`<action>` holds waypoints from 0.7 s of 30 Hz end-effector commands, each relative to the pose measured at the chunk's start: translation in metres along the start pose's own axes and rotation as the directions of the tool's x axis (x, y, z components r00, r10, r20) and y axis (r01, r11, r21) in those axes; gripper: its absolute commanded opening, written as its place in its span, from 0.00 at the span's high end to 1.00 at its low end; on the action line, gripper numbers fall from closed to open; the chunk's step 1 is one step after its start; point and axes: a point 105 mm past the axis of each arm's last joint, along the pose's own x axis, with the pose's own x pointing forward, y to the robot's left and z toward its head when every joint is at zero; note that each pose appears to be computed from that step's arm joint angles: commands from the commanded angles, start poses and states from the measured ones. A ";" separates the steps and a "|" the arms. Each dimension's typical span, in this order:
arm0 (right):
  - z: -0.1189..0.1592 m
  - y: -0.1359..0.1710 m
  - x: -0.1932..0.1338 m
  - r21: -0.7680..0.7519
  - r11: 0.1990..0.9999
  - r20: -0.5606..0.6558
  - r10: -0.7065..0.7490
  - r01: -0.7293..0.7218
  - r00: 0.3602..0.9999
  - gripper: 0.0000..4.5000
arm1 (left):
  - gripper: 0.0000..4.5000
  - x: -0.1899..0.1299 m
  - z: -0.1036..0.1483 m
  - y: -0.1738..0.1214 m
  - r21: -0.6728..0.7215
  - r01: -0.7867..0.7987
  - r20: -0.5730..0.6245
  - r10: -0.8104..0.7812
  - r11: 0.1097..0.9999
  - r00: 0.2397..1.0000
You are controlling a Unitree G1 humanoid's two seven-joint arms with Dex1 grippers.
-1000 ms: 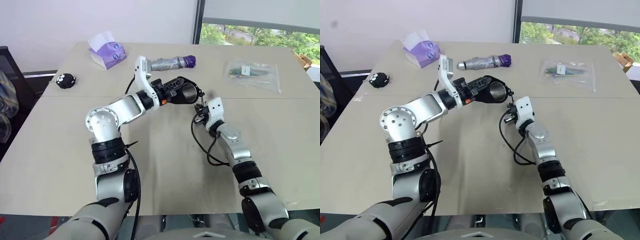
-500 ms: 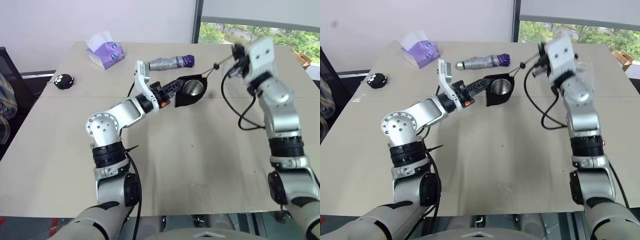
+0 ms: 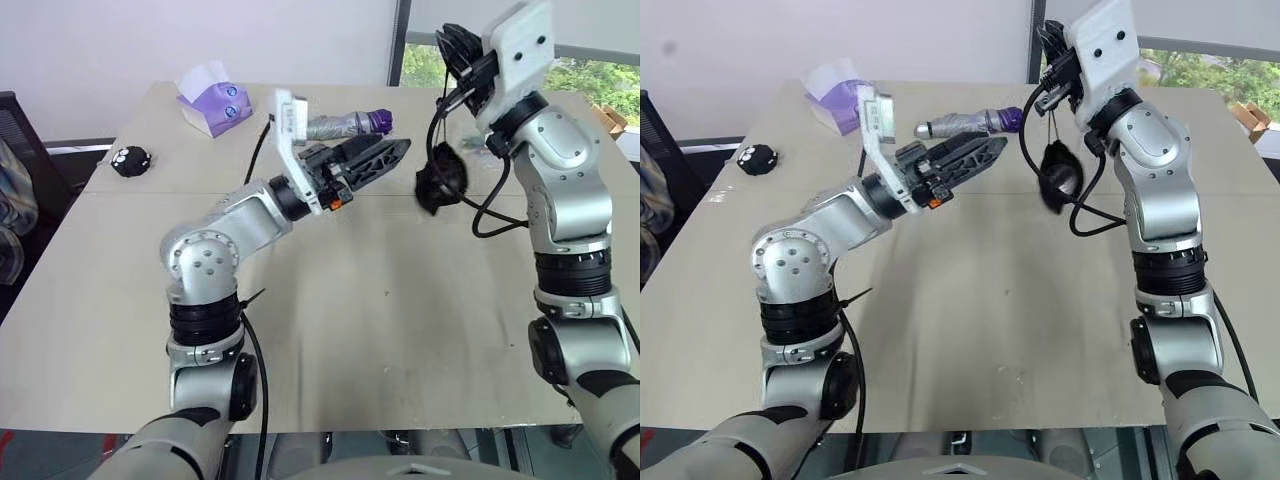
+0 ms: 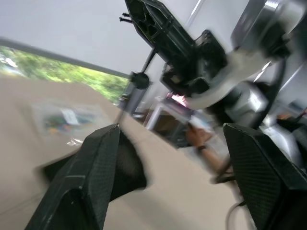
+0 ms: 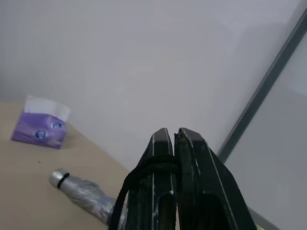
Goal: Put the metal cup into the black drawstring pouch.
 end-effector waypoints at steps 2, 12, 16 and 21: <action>0.032 0.017 0.003 0.000 0.997 0.102 0.079 -0.079 0.992 1.00 | 0.19 0.014 0.014 0.001 0.235 -0.031 0.064 0.017 0.971 0.998; 0.032 0.033 0.000 0.021 0.987 0.096 0.159 -0.161 0.983 1.00 | 0.19 0.022 0.022 0.007 0.339 -0.058 0.123 0.017 0.939 0.992; 0.032 0.040 -0.001 0.028 0.980 0.092 0.194 -0.197 0.977 1.00 | 0.19 0.021 0.024 0.004 0.328 -0.039 0.136 -0.006 0.944 0.991; 0.030 0.046 -0.002 0.032 0.975 0.084 0.217 -0.221 0.973 1.00 | 0.37 0.018 0.031 -0.001 0.300 -0.015 0.182 -0.042 0.954 0.982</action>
